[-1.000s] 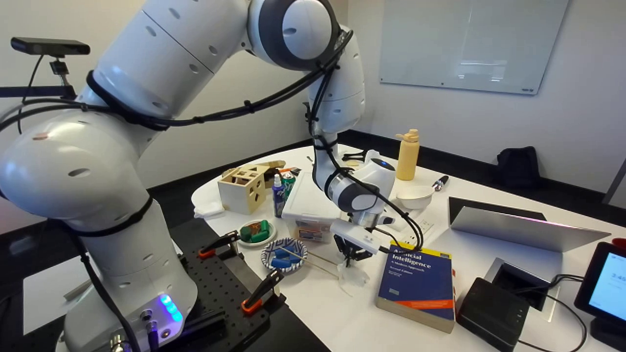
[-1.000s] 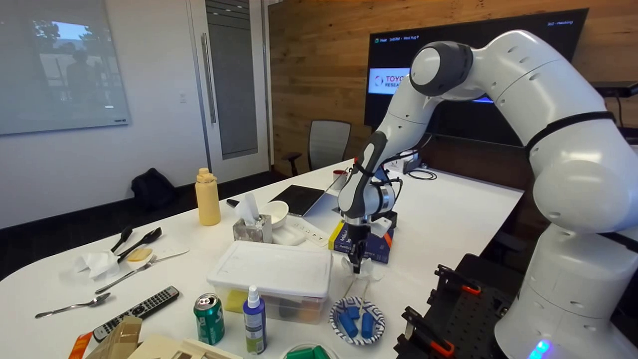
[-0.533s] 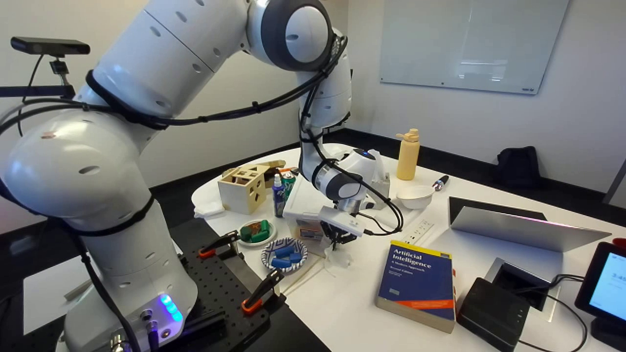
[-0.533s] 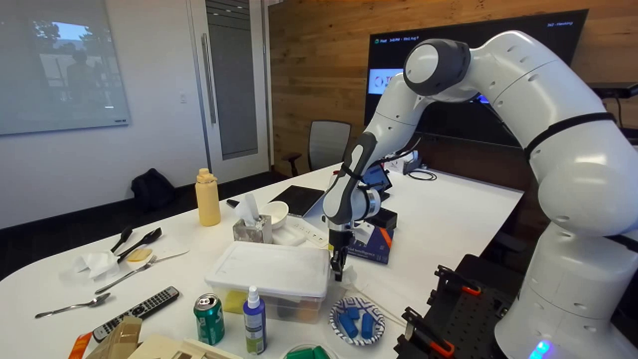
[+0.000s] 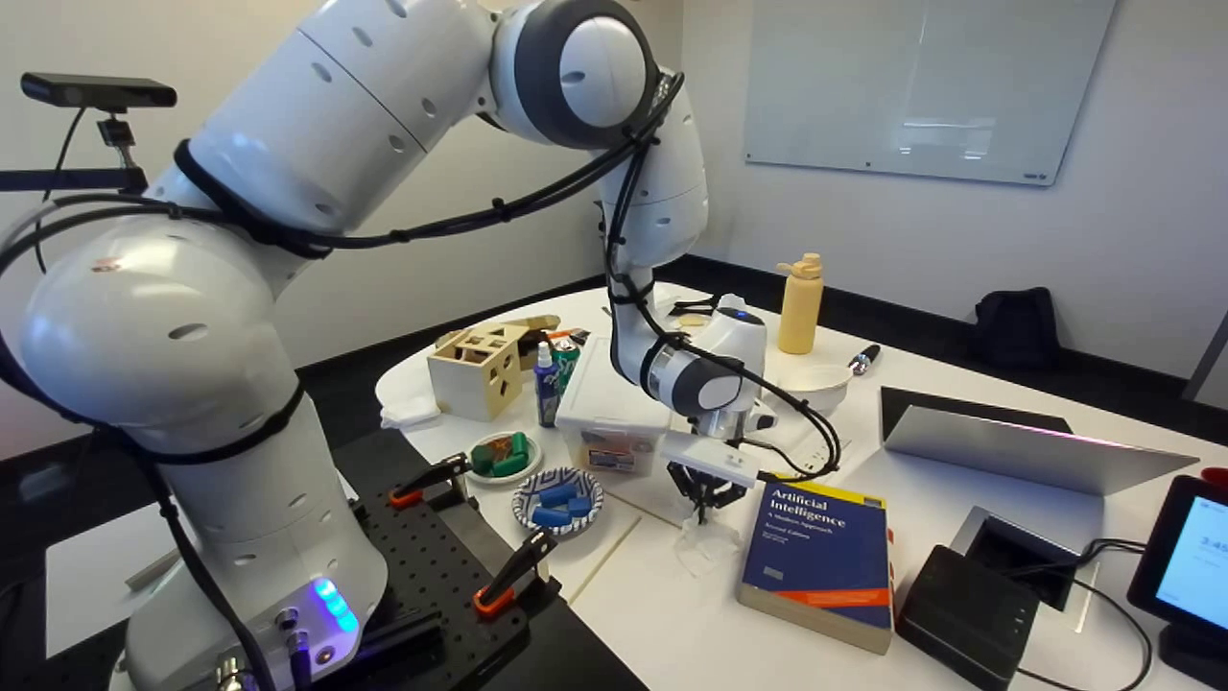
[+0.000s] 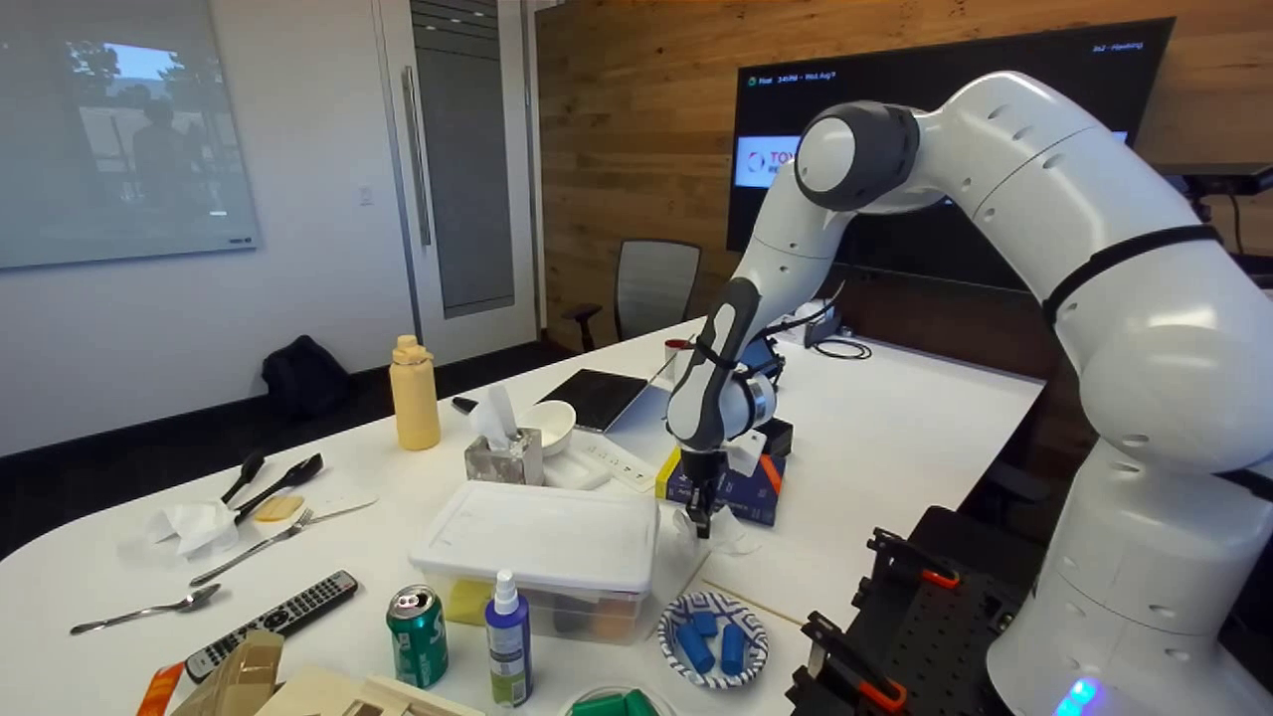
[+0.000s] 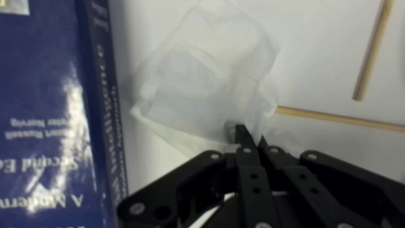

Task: Use the white napkin to wipe the counter.

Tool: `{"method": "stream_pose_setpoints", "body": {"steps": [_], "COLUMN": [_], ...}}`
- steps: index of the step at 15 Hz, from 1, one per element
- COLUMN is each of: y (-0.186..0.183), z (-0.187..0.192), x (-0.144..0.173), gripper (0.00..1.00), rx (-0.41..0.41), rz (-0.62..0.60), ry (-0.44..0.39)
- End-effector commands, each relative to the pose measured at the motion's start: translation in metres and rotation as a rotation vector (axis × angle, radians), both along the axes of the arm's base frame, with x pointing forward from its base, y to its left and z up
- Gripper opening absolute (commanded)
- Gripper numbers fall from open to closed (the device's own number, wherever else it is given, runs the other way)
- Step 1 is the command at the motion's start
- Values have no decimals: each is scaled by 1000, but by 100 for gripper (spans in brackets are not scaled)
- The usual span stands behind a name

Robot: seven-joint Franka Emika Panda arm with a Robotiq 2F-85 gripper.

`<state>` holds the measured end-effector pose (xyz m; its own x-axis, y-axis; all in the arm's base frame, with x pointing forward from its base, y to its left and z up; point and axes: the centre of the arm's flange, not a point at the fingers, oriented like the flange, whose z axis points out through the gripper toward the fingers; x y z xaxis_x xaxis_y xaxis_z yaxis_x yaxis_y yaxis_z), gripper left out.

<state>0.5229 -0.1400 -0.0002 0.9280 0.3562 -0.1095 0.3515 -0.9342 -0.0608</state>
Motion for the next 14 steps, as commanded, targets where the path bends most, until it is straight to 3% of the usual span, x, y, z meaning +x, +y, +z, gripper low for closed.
{"method": "stream_pose_setpoints", "body": {"steps": [1, 8, 14], "y": [-13, 33, 70], "z": [-12, -1, -5], "x": [-16, -41, -21], "gripper": [1, 1, 1], "rx": [-34, 83, 88], "rz": [-11, 80, 79], "ry": [36, 111, 12]}}
